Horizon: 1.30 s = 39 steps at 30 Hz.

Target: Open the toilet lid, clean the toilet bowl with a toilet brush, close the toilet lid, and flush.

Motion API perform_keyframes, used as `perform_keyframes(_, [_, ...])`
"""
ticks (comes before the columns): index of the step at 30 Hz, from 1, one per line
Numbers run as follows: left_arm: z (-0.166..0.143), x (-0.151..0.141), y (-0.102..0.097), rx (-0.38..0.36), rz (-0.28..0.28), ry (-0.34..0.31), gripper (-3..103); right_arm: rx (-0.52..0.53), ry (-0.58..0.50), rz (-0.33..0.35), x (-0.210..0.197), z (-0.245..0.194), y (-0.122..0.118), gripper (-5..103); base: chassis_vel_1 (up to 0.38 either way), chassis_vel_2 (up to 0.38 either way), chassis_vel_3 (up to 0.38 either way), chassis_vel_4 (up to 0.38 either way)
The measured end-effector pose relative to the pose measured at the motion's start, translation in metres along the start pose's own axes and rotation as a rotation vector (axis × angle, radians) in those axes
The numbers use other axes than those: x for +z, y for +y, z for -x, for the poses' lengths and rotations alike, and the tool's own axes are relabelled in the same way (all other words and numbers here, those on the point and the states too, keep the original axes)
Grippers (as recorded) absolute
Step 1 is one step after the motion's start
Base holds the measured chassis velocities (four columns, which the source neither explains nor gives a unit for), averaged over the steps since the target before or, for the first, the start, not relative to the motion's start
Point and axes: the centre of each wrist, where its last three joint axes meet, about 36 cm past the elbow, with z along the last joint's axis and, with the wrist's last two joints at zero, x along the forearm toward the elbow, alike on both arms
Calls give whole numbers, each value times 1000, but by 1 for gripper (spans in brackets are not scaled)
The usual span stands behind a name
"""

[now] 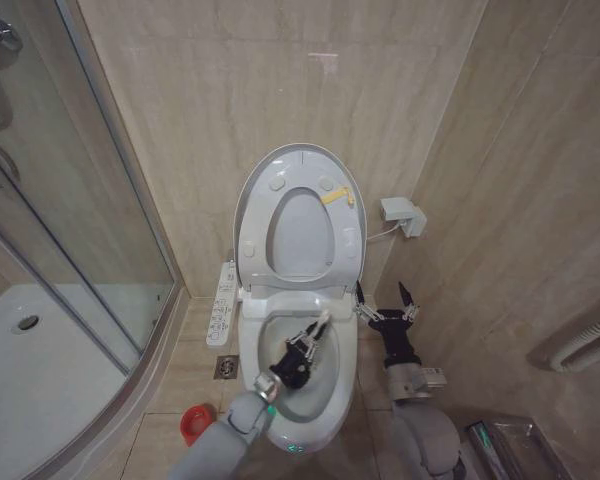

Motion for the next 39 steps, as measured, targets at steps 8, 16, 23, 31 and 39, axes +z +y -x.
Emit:
perform_keyframes(8, [-45,-21,-5,-30,-23,41,18,0,0,0,0,0,0,100,0,0,0,0])
perform_keyframes(16, [-101,-23,-18,-53,-51,110,18,0,0,0,0,0,0,100,0,0,0,0])
perform_keyframes(23, [-135,-25,-28,-65,-59,151,18,0,0,0,0,0,0,100,0,0,0,0])
perform_keyframes(31, [-148,-17,-34,-72,-57,160,18,0,0,0,0,0,0,100,0,0,0,0])
perform_keyframes(39, [-102,-12,-19,-31,-15,88,18,0,0,0,0,0,0,100,0,0,0,0])
